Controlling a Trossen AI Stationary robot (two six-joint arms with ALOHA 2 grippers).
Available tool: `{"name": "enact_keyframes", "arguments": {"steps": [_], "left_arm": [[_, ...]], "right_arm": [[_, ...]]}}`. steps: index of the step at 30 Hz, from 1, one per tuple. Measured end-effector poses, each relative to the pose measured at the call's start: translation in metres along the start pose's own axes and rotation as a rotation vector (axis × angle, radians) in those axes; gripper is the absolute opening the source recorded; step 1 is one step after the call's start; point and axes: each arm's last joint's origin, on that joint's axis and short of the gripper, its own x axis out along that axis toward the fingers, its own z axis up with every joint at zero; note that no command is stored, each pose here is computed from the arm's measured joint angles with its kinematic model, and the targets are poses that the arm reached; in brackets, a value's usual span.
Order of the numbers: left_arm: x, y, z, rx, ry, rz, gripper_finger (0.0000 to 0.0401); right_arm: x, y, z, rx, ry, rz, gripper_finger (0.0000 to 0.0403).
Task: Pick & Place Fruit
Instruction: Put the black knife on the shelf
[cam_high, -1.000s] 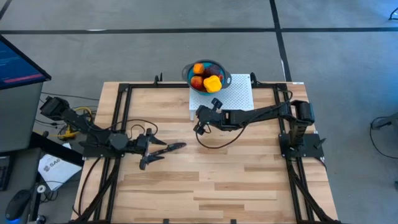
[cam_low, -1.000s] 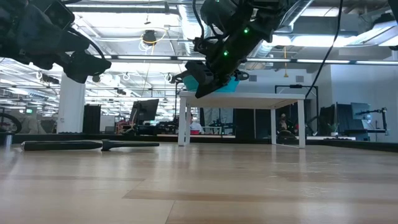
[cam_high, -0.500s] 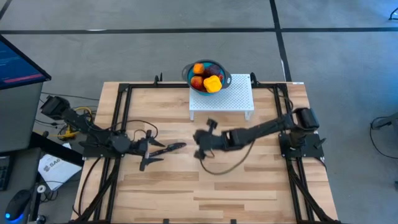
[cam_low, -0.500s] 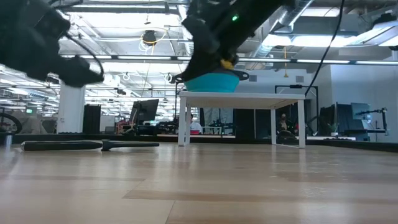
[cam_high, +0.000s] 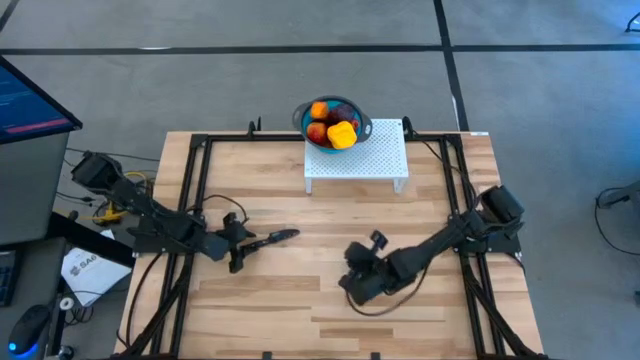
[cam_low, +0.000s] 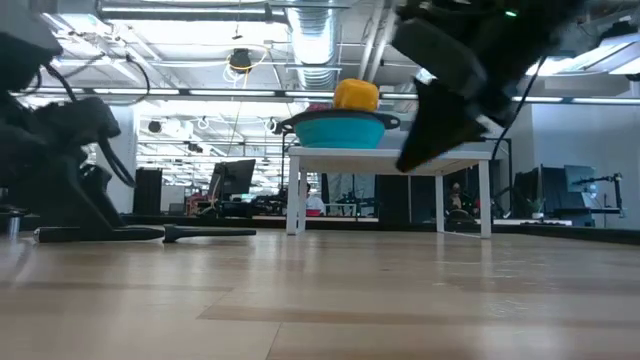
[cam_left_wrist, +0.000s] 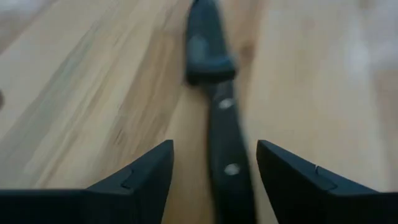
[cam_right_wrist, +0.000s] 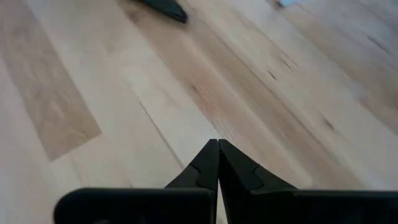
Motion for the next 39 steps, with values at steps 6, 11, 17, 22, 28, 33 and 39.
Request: {"name": "enact_keyframes", "arguments": {"steps": [6,11,17,22,28,33,39], "left_arm": [[0.008,0.000,-0.004,-0.050,0.018,0.055,0.0177],[0.010,0.000,-0.005,-0.049,0.018,0.066,0.0097],[0.010,-0.017,0.018,-0.069,-0.044,-0.067,0.0090],[0.018,-0.037,0.068,-0.012,-0.133,-0.085,0.0090],[0.058,-0.038,0.142,0.006,-0.166,-0.080,0.0090],[0.098,-0.041,0.206,0.093,-0.228,-0.074,0.0090],[0.123,-0.037,0.273,0.166,-0.304,0.090,0.0101]], "right_arm": [[-0.009,-0.002,-0.032,0.099,-0.049,-0.035,0.0001],[-0.029,-0.006,-0.055,0.127,-0.138,-0.103,0.0001],[-0.064,-0.016,-0.089,0.236,-0.206,-0.135,0.0001],[-0.075,-0.023,-0.112,0.313,-0.285,-0.078,0.0001],[-0.070,-0.028,-0.120,0.368,-0.308,-0.058,0.0001],[-0.067,-0.027,-0.119,0.382,-0.310,-0.049,0.0001],[-0.067,-0.024,-0.119,0.408,-0.330,-0.021,0.0001]]}}
